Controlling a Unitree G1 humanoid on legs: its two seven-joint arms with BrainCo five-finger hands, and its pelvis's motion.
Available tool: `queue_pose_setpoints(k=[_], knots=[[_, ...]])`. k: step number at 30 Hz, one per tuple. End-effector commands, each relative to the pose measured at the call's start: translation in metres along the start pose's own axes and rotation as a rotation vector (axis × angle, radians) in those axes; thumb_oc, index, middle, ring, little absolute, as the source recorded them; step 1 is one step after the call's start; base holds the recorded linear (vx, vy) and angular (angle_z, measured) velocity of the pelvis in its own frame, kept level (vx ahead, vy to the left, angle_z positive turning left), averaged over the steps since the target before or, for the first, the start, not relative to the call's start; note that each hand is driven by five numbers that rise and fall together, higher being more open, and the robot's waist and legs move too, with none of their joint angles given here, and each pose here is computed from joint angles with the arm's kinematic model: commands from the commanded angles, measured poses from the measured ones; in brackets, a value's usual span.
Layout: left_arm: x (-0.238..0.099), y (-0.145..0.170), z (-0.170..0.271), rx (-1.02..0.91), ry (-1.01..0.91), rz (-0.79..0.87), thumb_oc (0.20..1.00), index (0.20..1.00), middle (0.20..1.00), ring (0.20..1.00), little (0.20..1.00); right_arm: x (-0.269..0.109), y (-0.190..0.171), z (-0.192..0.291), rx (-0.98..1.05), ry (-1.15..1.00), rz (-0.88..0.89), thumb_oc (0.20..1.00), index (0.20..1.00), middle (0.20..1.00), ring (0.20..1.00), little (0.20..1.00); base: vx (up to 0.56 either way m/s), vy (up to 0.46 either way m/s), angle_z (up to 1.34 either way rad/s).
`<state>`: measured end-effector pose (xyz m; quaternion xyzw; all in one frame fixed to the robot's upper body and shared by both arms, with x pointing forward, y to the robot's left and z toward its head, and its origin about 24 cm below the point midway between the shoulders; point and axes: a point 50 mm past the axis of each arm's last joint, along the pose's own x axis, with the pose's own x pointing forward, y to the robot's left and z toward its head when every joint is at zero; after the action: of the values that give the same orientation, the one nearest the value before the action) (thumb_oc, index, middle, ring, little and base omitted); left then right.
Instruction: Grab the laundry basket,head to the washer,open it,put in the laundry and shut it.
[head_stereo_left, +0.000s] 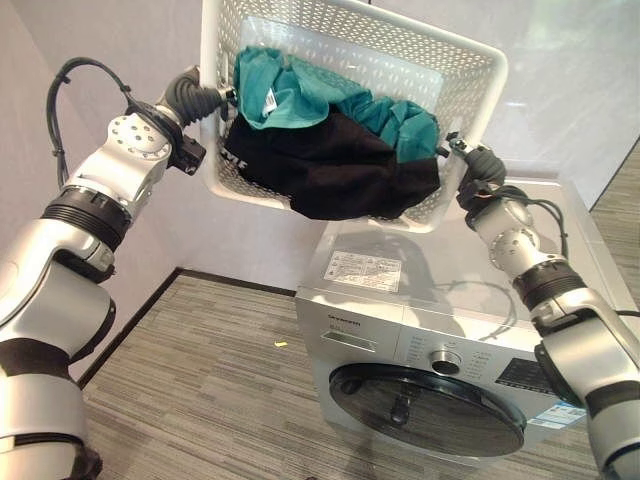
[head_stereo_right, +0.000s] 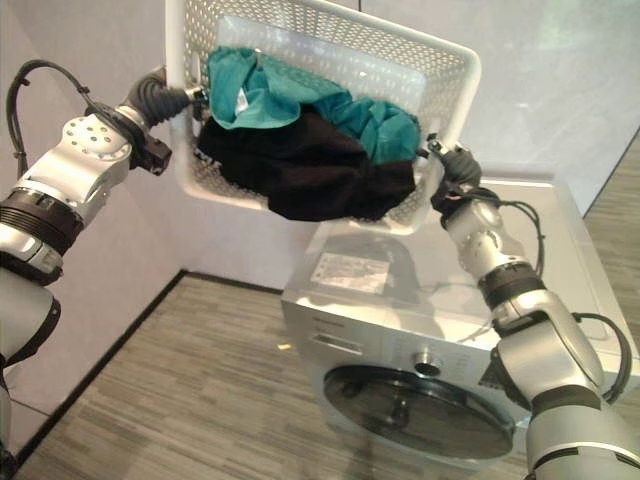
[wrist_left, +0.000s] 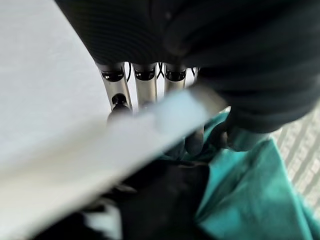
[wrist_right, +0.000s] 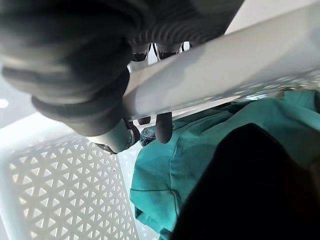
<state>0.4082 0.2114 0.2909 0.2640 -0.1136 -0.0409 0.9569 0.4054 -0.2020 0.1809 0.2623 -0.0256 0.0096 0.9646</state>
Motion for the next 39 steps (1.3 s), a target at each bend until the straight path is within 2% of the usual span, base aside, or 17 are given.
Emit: queue_pose_setpoints(k=[1,5,8,10,12,16,17,23,27,34,39], knots=[[0.016,-0.023,0.033,-0.21,-0.149,0.045,0.2,0.2,0.2,0.2,0.2,0.006,0.134,0.038,0.271,-0.171,0.439,0.2,0.2,0.2,0.2,0.2,0.02,-0.016,-0.04],[0.017,-0.026,0.018,-0.36,-0.106,0.116,0.2,0.2,0.2,0.2,0.2,0.01,0.141,0.023,0.353,-0.128,0.397,0.2,0.2,0.2,0.2,0.2,0.0,0.0,0.0],[0.018,-0.03,0.011,-0.373,-0.083,0.114,0.2,0.2,0.2,0.2,0.2,0.012,0.142,0.018,0.361,-0.113,0.38,0.2,0.2,0.2,0.2,0.2,0.0,0.0,0.0],[0.019,-0.036,0.004,-0.311,-0.038,0.089,0.2,0.2,0.2,0.2,0.2,0.015,0.139,0.013,0.36,-0.092,0.348,0.2,0.2,0.2,0.2,0.2,0.0,0.0,0.0],[0.021,-0.039,0.006,-0.051,0.001,0.013,0.2,0.2,0.2,0.2,0.2,0.017,0.133,0.015,0.329,-0.088,0.332,0.2,0.2,0.2,0.2,0.2,0.0,0.0,0.0],[0.021,-0.046,0.01,0.122,0.014,-0.093,0.2,0.2,0.2,0.2,0.2,0.015,0.132,0.025,0.283,-0.115,0.357,0.2,0.2,0.2,0.2,0.2,0.0,0.0,0.0],[0.019,-0.046,0.004,0.221,0.047,-0.137,0.2,0.2,0.2,0.2,0.2,0.013,0.133,0.032,0.254,-0.132,0.378,0.2,0.2,0.2,0.2,0.2,0.0,0.0,0.0],[0.014,-0.051,-0.01,0.489,0.11,-0.257,0.2,0.2,0.2,0.2,0.2,-0.002,0.151,0.049,0.103,-0.178,0.539,0.2,0.2,0.2,0.2,0.2,0.01,-0.012,0.02],[0.013,-0.055,-0.015,0.511,0.122,-0.278,0.2,0.2,0.2,0.2,0.2,-0.001,0.145,0.056,0.025,-0.187,0.527,0.2,0.2,0.2,0.2,0.2,0.0,-0.001,0.01],[0.01,-0.073,-0.027,0.51,0.151,-0.346,0.2,0.2,0.2,0.2,0.2,0.005,0.132,0.059,0.063,-0.19,0.455,0.2,0.2,0.2,0.2,0.2,0.01,0.005,0.05],[0.005,-0.081,-0.037,0.558,0.16,-0.397,0.2,0.2,0.2,0.2,0.2,-0.017,0.148,0.049,0.054,-0.201,0.603,0.2,0.2,0.2,0.2,0.2,0.01,0.01,-0.07]])
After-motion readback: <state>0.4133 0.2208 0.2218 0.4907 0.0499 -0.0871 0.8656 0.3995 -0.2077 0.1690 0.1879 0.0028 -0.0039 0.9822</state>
